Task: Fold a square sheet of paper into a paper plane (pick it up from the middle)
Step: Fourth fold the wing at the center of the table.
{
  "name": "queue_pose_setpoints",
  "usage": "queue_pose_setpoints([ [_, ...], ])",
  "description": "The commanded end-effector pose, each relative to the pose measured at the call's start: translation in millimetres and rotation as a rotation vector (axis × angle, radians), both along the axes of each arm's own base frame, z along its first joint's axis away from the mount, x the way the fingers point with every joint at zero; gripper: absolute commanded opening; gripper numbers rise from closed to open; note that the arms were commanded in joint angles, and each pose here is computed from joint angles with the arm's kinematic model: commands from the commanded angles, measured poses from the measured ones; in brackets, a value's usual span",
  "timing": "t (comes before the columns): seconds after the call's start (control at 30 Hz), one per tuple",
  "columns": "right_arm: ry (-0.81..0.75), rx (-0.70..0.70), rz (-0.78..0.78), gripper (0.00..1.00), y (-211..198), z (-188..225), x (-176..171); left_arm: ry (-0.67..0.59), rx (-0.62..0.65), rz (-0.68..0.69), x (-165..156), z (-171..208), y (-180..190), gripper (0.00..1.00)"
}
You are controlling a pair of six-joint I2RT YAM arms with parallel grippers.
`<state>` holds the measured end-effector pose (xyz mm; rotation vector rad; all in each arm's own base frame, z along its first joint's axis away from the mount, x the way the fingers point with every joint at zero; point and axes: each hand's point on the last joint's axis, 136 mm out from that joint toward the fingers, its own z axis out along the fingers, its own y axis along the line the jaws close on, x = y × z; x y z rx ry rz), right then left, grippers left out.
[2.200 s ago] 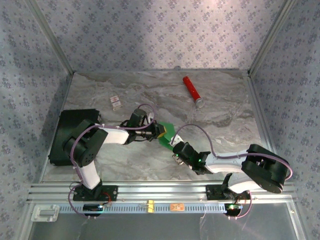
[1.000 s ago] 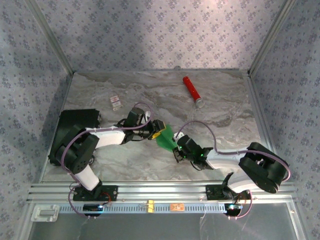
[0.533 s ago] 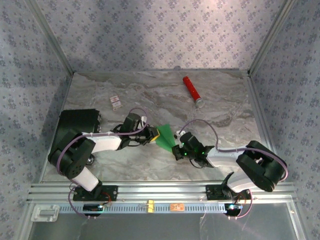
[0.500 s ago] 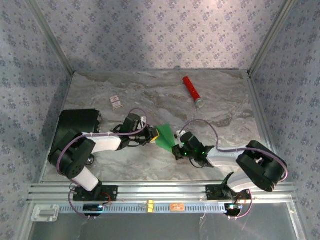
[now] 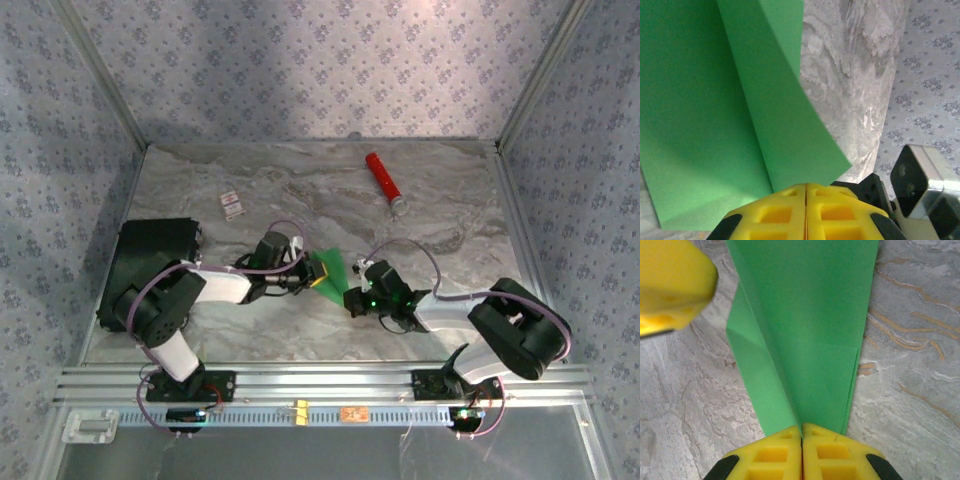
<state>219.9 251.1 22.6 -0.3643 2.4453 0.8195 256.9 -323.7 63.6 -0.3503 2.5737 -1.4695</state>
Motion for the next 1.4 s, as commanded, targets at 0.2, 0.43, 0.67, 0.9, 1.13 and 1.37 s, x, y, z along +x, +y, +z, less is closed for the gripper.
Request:
queue_pose_setpoints([
  [0.2, 0.134, 0.019, -0.026, 0.09, -7, -21, -11, -0.047, -0.069, -0.033, 7, 16, -30, 0.08],
  [0.43, 0.150, 0.022, -0.039, 0.09, -10, -25, -11, -0.037, -0.037, -0.025, 9, 4, -30, 0.08],
  [0.67, 0.181, 0.045, -0.067, 0.09, -11, -24, -11, -0.040, -0.004, -0.015, 9, -4, -28, 0.08],
  [0.9, 0.194, 0.046, -0.079, 0.09, -13, -25, -10, -0.027, 0.008, -0.018, 9, -13, -28, 0.08],
  [1.13, 0.207, 0.046, -0.078, 0.09, -13, -26, -11, -0.030, 0.006, -0.024, 12, -14, -33, 0.09],
  [1.37, 0.214, 0.041, -0.082, 0.08, -15, -27, -11, -0.026, 0.015, -0.023, 14, -16, -34, 0.09],
])
